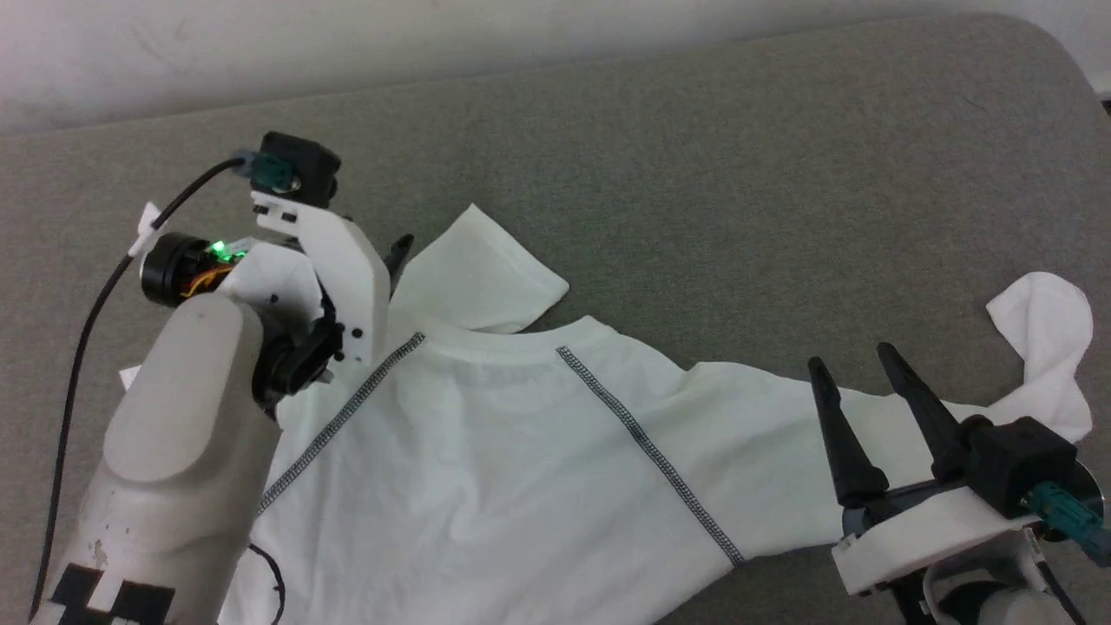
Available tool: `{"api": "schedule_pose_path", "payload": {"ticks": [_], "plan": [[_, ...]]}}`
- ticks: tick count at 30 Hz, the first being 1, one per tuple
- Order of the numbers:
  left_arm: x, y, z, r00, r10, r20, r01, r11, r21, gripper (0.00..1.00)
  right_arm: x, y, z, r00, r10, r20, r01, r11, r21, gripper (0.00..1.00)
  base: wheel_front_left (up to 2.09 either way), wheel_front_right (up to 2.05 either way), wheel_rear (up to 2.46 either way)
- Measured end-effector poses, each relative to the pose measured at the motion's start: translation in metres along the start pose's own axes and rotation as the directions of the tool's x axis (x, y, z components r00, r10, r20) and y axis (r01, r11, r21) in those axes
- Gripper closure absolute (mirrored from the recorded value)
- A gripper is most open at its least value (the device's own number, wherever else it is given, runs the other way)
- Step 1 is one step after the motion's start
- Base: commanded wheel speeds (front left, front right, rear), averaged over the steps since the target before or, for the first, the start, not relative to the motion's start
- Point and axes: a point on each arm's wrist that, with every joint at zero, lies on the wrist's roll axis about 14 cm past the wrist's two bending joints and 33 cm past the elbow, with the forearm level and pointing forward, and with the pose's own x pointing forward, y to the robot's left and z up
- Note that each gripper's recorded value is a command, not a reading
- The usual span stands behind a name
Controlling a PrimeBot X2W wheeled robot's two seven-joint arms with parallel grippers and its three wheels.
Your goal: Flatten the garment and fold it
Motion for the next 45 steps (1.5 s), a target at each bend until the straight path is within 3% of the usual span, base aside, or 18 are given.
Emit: {"api": "schedule_pose_path", "payload": {"ticks": [5,10,11,12,13,15,19,22,25,30,32,36,41,43,45], "plan": [[0.033,-0.021,-0.030,0.979,-0.073,-0.189,0.080,0.996,0.033,0.00,0.001,-0.009,-0.009,0.999,-0.030,-0.021,0.031,1.000,0.007,0.00,0.00,0.00,0.00],[0.046,-0.034,-0.061,0.922,-0.100,-0.375,0.136,0.988,0.071,0.02,-0.005,-0.020,-0.017,0.997,-0.068,-0.041,0.069,0.998,0.013,0.00,0.00,0.00,0.00],[0.047,-0.036,-0.062,0.908,-0.106,-0.405,0.149,0.986,0.077,0.27,-0.006,-0.022,-0.018,0.996,-0.074,-0.045,0.075,0.997,0.015,0.00,0.00,0.00,0.00],[0.047,-0.038,-0.063,0.900,-0.111,-0.422,0.162,0.983,0.086,0.58,-0.007,-0.023,-0.019,0.996,-0.079,-0.048,0.080,0.997,0.018,0.00,0.00,0.00,0.00],[0.048,-0.039,-0.062,0.896,-0.114,-0.429,0.171,0.981,0.096,1.00,-0.008,-0.024,-0.020,0.995,-0.083,-0.051,0.084,0.996,0.017,0.00,0.00,0.00,0.00],[0.048,-0.043,-0.063,0.894,-0.124,-0.430,0.188,0.976,0.110,1.00,-0.008,-0.026,-0.020,0.995,-0.087,-0.051,0.088,0.996,0.018,0.00,0.00,0.00,0.00],[0.050,-0.026,-0.047,0.944,-0.102,-0.313,0.136,0.987,0.088,1.00,-0.009,-0.027,-0.017,0.995,-0.090,-0.037,0.091,0.996,0.018,0.00,0.00,0.00,0.00],[0.041,0.021,-0.022,0.982,0.030,-0.187,-0.021,0.999,0.049,1.00,-0.010,-0.026,-0.013,0.996,-0.085,-0.024,0.085,0.996,0.020,0.00,0.00,0.00,0.00],[0.017,0.076,0.004,0.978,0.193,-0.073,-0.193,0.981,0.005,1.00,-0.011,-0.024,-0.009,0.997,-0.080,-0.010,0.080,0.997,0.021,0.00,0.00,0.00,0.00],[-0.044,0.155,-0.006,0.902,0.432,-0.029,-0.432,0.895,-0.113,1.00,-0.014,-0.017,-0.007,0.998,-0.057,-0.007,0.057,0.998,0.026,0.00,0.00,0.00,0.00],[-0.073,0.182,-0.030,0.854,0.515,-0.065,-0.519,0.840,-0.158,1.00,-0.015,-0.013,-0.007,0.999,-0.046,-0.007,0.046,0.999,0.028,0.00,0.00,0.00,0.00],[-0.139,0.228,-0.084,0.733,0.663,-0.151,-0.679,0.698,-0.228,1.00,-0.013,-0.005,-0.003,1.000,-0.020,0.008,0.020,0.999,0.027,0.00,0.00,0.00,0.00],[-0.198,0.230,-0.171,0.635,0.704,-0.318,-0.772,0.565,-0.291,1.00,-0.015,0.000,0.004,1.000,-0.002,0.022,0.002,1.000,0.018,0.00,0.00,0.00,0.00],[-0.212,0.221,-0.199,0.620,0.695,-0.364,-0.784,0.538,-0.309,1.00,-0.016,0.002,0.008,0.999,0.002,0.032,-0.002,1.000,0.011,0.00,0.00,0.00,0.00],[-0.215,0.206,-0.214,0.636,0.675,-0.375,-0.771,0.531,-0.352,1.00,-0.018,0.003,0.012,0.999,0.005,0.042,-0.005,1.000,0.005,0.00,0.00,0.00,0.00]]}}
